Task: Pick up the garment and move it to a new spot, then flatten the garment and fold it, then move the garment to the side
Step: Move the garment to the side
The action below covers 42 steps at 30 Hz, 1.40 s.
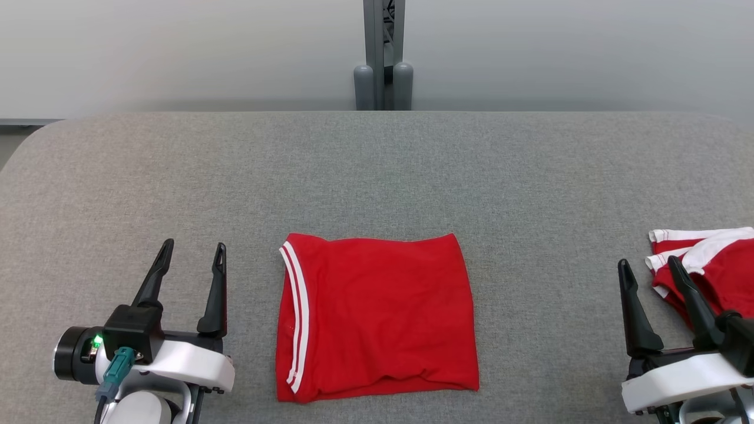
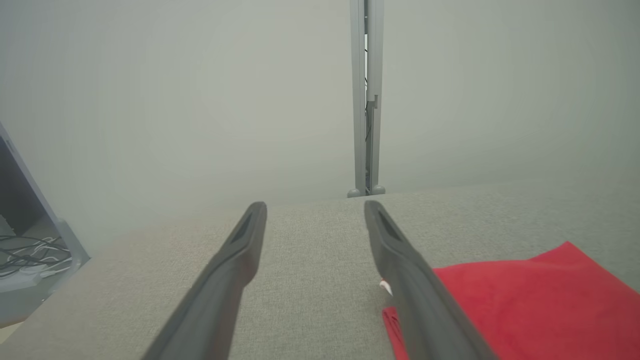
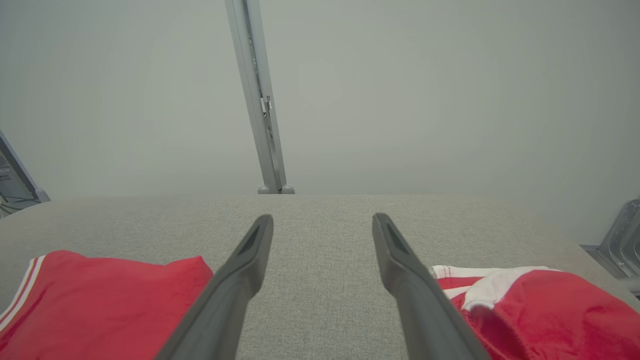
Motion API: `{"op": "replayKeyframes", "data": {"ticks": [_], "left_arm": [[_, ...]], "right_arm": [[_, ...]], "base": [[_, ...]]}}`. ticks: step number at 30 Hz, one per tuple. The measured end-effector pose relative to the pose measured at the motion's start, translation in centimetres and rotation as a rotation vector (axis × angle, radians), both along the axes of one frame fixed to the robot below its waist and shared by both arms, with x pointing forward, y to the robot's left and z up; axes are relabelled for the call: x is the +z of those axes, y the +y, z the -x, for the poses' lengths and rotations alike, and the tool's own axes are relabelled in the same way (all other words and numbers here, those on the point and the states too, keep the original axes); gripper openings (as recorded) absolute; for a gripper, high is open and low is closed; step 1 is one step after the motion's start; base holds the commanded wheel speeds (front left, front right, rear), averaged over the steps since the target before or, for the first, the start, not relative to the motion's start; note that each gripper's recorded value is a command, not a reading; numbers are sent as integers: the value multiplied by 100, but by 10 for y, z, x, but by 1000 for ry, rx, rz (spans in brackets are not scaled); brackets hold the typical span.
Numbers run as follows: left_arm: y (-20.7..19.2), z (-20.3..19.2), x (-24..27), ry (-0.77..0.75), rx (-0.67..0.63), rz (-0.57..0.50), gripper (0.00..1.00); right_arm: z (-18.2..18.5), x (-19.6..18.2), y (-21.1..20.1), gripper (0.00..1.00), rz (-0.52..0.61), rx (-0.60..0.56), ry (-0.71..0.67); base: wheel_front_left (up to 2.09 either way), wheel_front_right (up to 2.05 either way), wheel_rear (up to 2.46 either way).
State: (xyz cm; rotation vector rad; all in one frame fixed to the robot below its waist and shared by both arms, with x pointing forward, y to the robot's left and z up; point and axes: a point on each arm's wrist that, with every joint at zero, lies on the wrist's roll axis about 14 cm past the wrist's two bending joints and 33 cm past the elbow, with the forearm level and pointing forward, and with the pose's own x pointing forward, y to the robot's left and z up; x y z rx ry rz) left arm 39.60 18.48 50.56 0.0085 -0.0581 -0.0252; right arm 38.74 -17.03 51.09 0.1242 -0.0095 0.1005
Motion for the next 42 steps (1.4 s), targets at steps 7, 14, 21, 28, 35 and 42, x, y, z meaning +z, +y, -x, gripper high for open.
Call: {"op": "replayKeyframes", "data": {"ticks": [7,14,21,28,35,42], "left_arm": [[0,-1,2,-5,2,-1,100],[0,0,1,-2,3,-4,100],[12,1,3,-6,41,1,100],[32,12,-1,5,104,-4,100],[53,20,-8,28,175,-1,100],[58,20,-9,31,194,-2,100]], "right_arm": [[3,0,-1,100,7,-3,9],[1,-1,0,100,9,0,15],[-4,-29,24,100,42,91,126],[-2,-86,73,100,68,269,315],[1,-130,131,100,35,440,454],[-5,-144,154,100,9,499,508]], "base": [[0,0,0],[0,0,0],[0,0,0],[0,0,0],[0,0,0],[0,0,0]]}}
